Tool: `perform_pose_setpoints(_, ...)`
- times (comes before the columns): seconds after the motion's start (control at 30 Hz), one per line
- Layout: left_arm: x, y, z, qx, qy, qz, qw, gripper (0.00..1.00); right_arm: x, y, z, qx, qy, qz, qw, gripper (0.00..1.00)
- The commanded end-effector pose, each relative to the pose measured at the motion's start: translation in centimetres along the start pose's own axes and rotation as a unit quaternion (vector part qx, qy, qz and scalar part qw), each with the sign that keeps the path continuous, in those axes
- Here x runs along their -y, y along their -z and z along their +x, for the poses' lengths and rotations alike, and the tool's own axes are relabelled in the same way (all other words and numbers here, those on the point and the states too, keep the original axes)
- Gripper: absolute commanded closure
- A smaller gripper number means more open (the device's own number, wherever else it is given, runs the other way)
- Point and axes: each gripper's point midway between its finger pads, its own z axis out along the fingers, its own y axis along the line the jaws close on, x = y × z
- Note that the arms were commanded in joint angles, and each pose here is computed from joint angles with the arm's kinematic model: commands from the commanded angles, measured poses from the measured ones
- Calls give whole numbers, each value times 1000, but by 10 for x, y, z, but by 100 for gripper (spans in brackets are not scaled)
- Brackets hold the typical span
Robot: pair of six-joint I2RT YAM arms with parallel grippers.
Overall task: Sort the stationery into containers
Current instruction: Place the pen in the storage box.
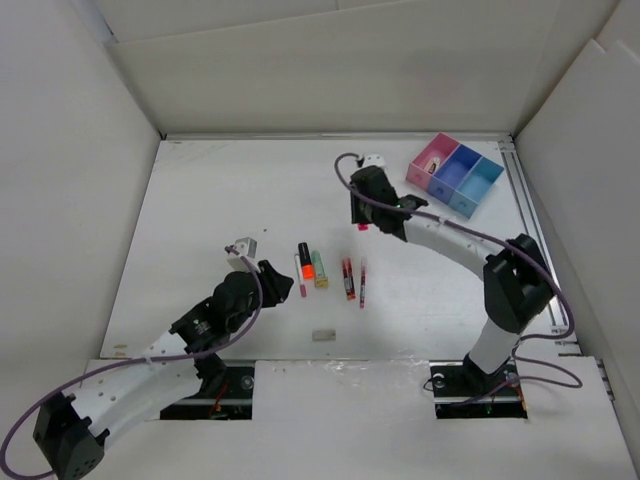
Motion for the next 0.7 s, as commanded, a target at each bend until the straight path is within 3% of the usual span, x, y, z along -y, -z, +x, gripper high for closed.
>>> perform_pose_setpoints(0.0, 5, -4, 6, -9, -6, 16, 1000, 71, 54, 3, -71, 70, -46, 25, 996, 81)
perform_pose_setpoints(0.1, 6, -6, 6, -9, -6, 16, 1000, 71, 108, -7, -101, 89, -83, 54, 991, 81)
perform_pose_setpoints(0.33, 7, -6, 5, -5, -14, 19, 1000, 71, 222, -41, -125, 100, -173, 125, 972, 81)
perform_pose_setpoints(0.67, 7, -9, 8, -12, -20, 19, 1000, 71, 328, -52, -106, 96, -264, 200, 939, 78)
